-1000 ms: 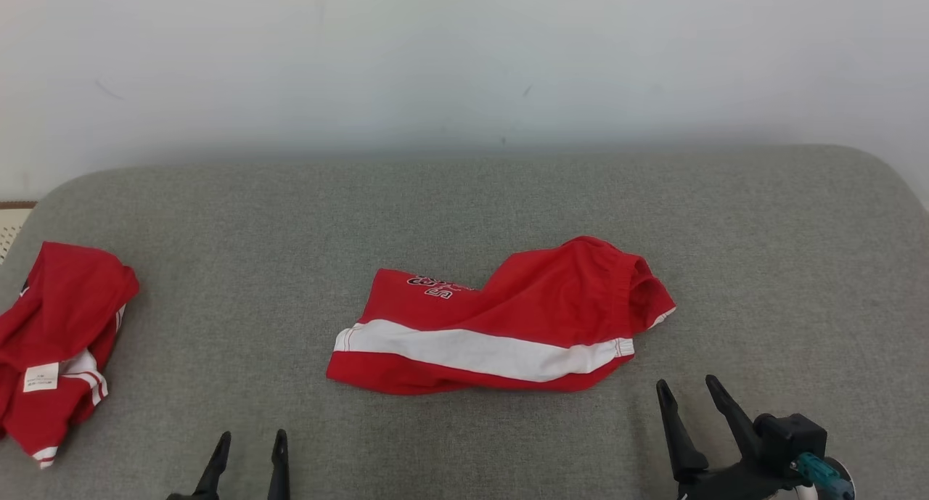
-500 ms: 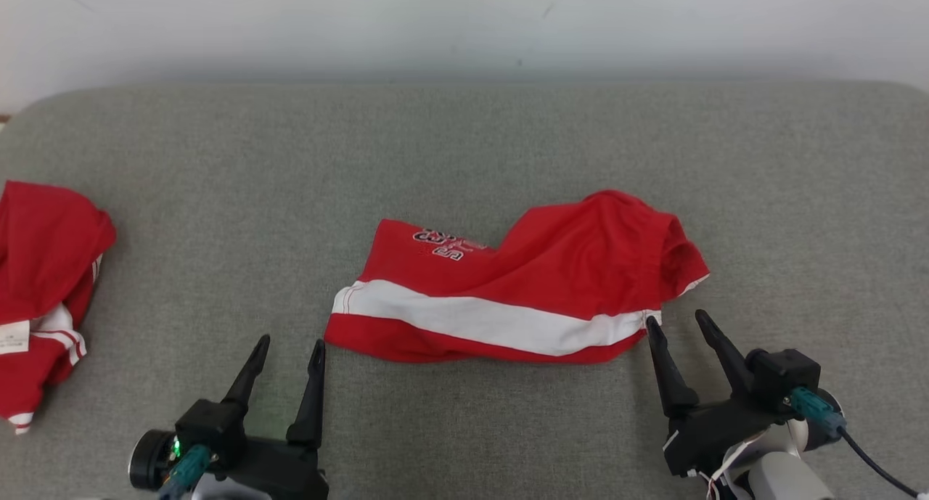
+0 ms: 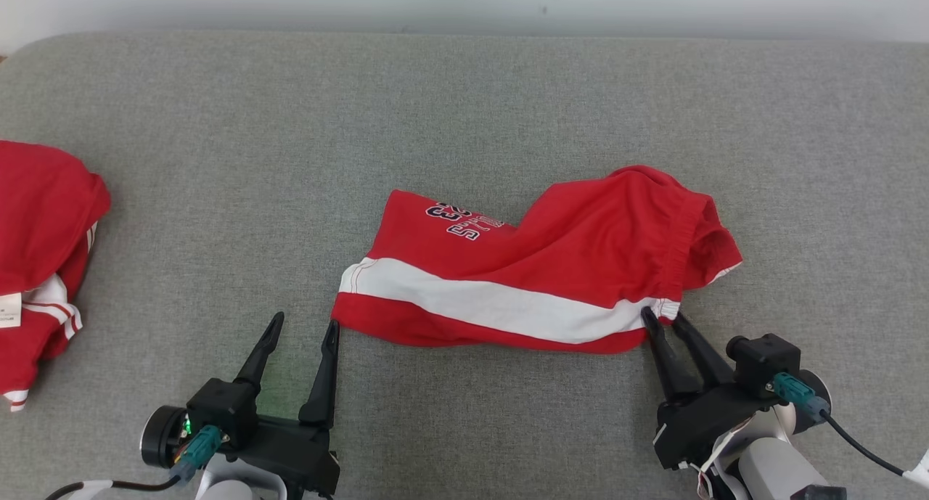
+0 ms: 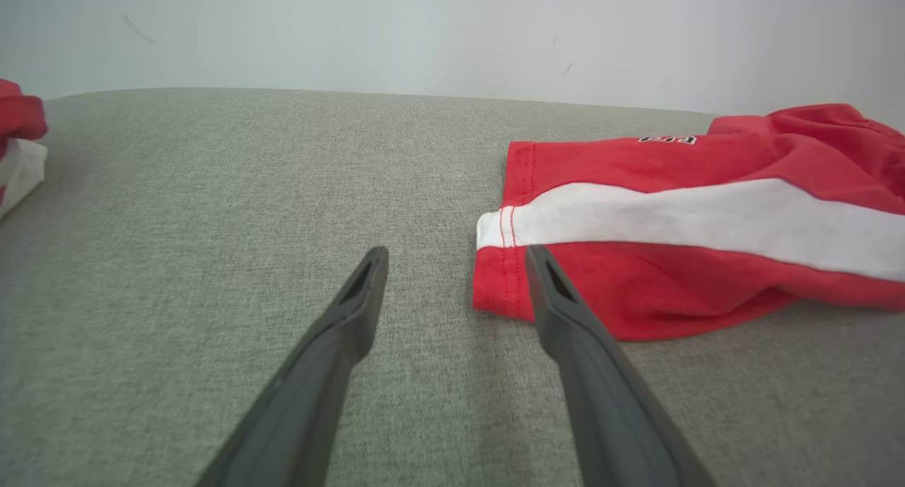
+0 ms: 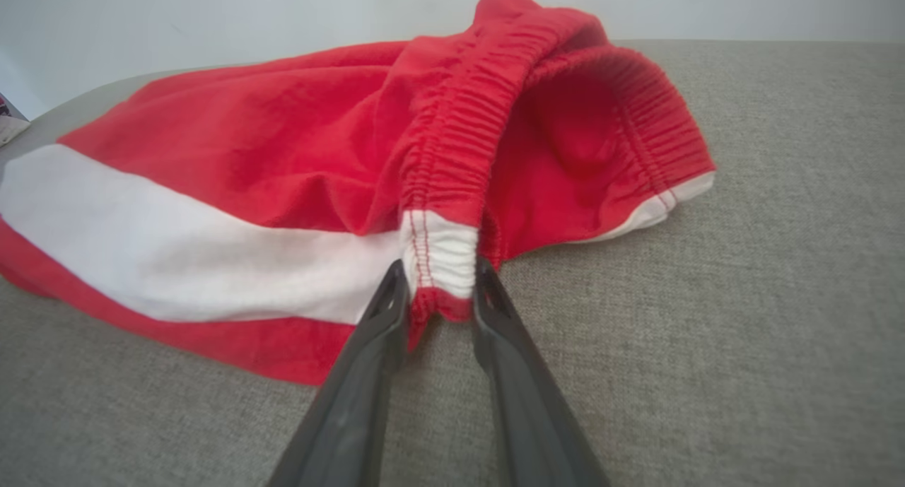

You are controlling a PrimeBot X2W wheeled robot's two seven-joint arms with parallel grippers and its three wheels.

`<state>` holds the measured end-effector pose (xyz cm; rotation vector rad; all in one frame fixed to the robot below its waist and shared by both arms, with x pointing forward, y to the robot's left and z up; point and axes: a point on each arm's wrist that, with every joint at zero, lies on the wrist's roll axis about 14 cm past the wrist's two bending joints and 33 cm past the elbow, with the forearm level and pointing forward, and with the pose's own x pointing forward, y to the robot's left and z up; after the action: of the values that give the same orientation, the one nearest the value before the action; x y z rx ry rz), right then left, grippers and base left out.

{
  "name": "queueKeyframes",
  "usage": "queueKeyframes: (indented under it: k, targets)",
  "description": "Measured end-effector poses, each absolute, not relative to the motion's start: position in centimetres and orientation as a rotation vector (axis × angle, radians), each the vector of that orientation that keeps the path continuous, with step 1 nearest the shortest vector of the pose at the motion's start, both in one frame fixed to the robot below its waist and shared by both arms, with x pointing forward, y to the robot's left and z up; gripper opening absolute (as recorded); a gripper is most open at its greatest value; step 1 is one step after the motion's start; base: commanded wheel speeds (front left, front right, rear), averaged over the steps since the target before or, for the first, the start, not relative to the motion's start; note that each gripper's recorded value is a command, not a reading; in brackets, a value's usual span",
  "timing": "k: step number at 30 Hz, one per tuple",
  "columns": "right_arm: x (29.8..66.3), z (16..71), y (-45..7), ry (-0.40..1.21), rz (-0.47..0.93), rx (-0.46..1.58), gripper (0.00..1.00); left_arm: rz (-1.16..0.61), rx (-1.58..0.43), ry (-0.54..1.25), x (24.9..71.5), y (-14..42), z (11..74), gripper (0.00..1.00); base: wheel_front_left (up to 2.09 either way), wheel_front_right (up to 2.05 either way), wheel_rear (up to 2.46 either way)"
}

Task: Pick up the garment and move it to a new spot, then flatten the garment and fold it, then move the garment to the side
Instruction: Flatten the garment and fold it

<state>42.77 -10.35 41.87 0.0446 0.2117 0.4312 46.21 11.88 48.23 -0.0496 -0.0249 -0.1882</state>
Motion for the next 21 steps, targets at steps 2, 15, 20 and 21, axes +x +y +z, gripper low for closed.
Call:
queueKeyframes:
  k: [2,15,20,21]
  targets:
    - [42.6,41.9,-10.2,0.212,0.442,0.038,0.02,-0.188,-0.049,-0.027,46.2,11.9,48.3,1.0,0.0,0.0,0.0]
    - [40.6,41.5,-12.5,0.236,0.43,-0.003,0.0,-0.27,-0.143,-0.016,46.5,9.8,48.4,1.0,0.0,0.0,0.0]
    - [39.8,41.1,-13.2,0.255,0.416,-0.004,0.0,-0.317,-0.237,0.01,46.8,8.0,48.1,1.0,0.0,0.0,0.0]
    - [39.7,41.1,-13.3,0.256,0.414,-0.005,0.0,-0.325,-0.24,0.025,46.8,7.7,47.7,1.0,0.0,0.0,0.0]
